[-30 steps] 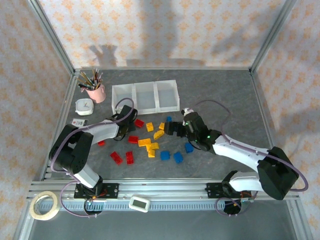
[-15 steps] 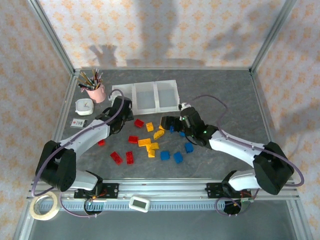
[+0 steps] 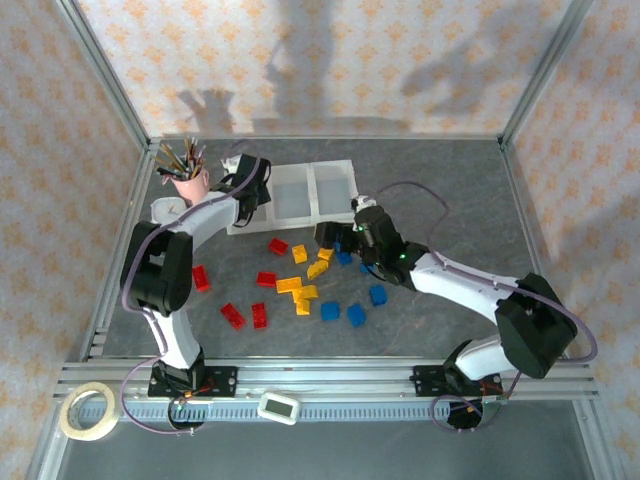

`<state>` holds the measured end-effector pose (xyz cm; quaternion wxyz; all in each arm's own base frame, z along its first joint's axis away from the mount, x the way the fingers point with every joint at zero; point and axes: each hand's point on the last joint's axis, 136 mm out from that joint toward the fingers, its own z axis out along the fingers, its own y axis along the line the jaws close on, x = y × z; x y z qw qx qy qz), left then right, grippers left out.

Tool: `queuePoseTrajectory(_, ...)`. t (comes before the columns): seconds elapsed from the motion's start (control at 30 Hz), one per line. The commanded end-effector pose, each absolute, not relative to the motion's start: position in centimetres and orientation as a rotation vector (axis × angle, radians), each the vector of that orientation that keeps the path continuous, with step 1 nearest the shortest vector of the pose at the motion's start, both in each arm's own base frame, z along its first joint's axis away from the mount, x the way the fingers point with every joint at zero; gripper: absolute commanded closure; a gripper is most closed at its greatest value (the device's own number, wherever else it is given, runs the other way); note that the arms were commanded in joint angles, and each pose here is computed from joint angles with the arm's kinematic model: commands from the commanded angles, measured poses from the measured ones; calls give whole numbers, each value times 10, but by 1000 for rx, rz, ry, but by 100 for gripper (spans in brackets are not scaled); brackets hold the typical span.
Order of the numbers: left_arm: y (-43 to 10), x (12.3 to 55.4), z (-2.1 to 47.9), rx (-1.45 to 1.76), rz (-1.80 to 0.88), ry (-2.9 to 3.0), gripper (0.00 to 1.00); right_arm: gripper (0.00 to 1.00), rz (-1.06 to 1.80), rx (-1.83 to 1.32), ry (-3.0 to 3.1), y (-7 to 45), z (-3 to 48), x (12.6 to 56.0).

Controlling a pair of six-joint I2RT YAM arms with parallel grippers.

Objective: Sort the legos into containers by color
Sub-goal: Place the lego in the container, then pick up the lego from the center of the table.

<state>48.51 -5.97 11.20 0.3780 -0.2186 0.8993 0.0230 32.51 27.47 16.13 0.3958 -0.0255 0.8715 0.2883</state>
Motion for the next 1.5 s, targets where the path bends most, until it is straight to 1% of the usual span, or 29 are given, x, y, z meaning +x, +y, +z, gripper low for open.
queuePoseTrajectory(0.0, -48, 491, 116, -553, 142, 2303, 81, 0, 725, -78, 2157, 280, 179, 334)
queuePoseTrajectory(0.03, -49, 493, 117, -546, 132, 2306, 72, 0, 725, -82, 2154, 280, 180, 334)
queuePoseTrajectory(0.07, -51, 494, 118, -538, 121, 2308, 67, 0, 724, -86, 2153, 281, 181, 334)
queuePoseTrajectory(0.1, -53, 494, 117, -533, 113, 2309, 59, 0, 724, -92, 2149, 281, 183, 334)
queuePoseTrajectory(0.13, -53, 494, 117, -534, 109, 2309, 55, 0, 722, -96, 2148, 281, 184, 334)
queuePoseTrajectory(0.27, -52, 491, 121, -532, 119, 2316, 48, 0, 730, -130, 2152, 283, 189, 331)
queuePoseTrajectory(0.5, -54, 473, 143, -543, 47, 2294, 41, 0, 712, -164, 2179, 279, 195, 323)
queuePoseTrajectory(0.7, -76, 436, 151, -530, -87, 2287, 38, 0, 701, -128, 2181, 262, 184, 311)
queuePoseTrajectory(0.9, -107, 387, 131, -570, -163, 2315, 33, 0, 725, -94, 2232, 257, 152, 299)
queuePoseTrajectory(1.03, -127, 365, 110, -599, -215, 2340, 29, 0, 765, -82, 2240, 258, 141, 294)
queuePoseTrajectory(1.17, -142, 358, 92, -628, -232, 2358, 27, 0, 756, -85, 2236, 256, 134, 294)
queuePoseTrajectory(1.33, -155, 365, 75, -652, -233, 2369, 25, 0, 740, -90, 2228, 257, 131, 298)
queuePoseTrajectory(1.47, -153, 366, 64, -709, -185, 2357, 25, 0, 734, -95, 2234, 258, 128, 299)
